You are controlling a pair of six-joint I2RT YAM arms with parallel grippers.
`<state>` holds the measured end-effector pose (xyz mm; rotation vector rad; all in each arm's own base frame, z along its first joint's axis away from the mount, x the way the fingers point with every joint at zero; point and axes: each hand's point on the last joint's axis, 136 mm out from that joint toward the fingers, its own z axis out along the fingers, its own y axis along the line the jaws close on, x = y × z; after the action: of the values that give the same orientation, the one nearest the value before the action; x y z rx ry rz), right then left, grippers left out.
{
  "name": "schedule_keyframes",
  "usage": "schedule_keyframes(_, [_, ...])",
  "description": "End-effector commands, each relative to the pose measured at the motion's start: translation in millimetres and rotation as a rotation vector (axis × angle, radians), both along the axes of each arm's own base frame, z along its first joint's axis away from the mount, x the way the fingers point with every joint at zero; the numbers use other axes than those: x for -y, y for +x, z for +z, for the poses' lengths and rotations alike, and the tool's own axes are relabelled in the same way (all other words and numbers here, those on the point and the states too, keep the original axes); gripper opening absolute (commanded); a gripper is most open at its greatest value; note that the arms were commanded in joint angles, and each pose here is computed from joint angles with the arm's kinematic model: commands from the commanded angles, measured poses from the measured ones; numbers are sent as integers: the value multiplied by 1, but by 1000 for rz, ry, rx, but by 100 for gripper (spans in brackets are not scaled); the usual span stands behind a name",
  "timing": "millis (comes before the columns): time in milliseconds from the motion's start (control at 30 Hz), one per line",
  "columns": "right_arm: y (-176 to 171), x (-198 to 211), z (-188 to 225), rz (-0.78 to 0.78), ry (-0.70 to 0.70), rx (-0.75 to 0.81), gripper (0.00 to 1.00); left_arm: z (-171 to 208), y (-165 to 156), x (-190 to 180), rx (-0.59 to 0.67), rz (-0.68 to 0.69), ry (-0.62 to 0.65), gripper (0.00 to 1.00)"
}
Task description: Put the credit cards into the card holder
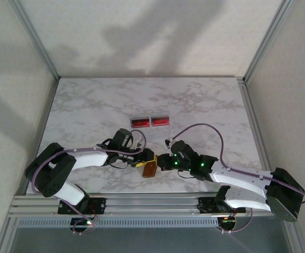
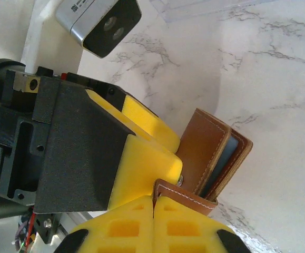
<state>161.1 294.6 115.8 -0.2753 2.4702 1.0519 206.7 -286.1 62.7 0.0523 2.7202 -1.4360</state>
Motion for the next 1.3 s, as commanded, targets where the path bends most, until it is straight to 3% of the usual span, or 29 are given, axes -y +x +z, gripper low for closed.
schedule_keyframes(0, [2, -21, 33, 67, 94, 56, 0, 5, 6, -4, 52, 3, 10, 76])
schedule_keyframes(233, [5, -18, 34, 56, 91, 71, 0, -12, 9, -17, 47, 30, 104, 75])
schedule_keyframes(367, [6, -14, 32, 39, 84, 75, 0, -14, 12, -18, 42, 39, 113, 69])
schedule_keyframes(600, [8, -7, 32, 18, 50, 86, 0, -15, 16, -26, 69, 63, 151, 47])
schedule_keyframes(767, [15, 15, 19, -68, -87, 56, 0, -15, 19, -31, 88, 88, 163, 39])
schedule_keyframes(900, [15, 23, 16, -98, -107, 52, 0, -18, 19, -34, 87, 92, 187, 37])
schedule_keyframes(1067, [16, 33, 10, -123, -159, 44, 0, -21, 21, -37, 94, 100, 204, 15])
schedule_keyframes(1267, [18, 44, 8, -147, -212, 57, 0, -20, 24, -42, 119, 118, 237, 6])
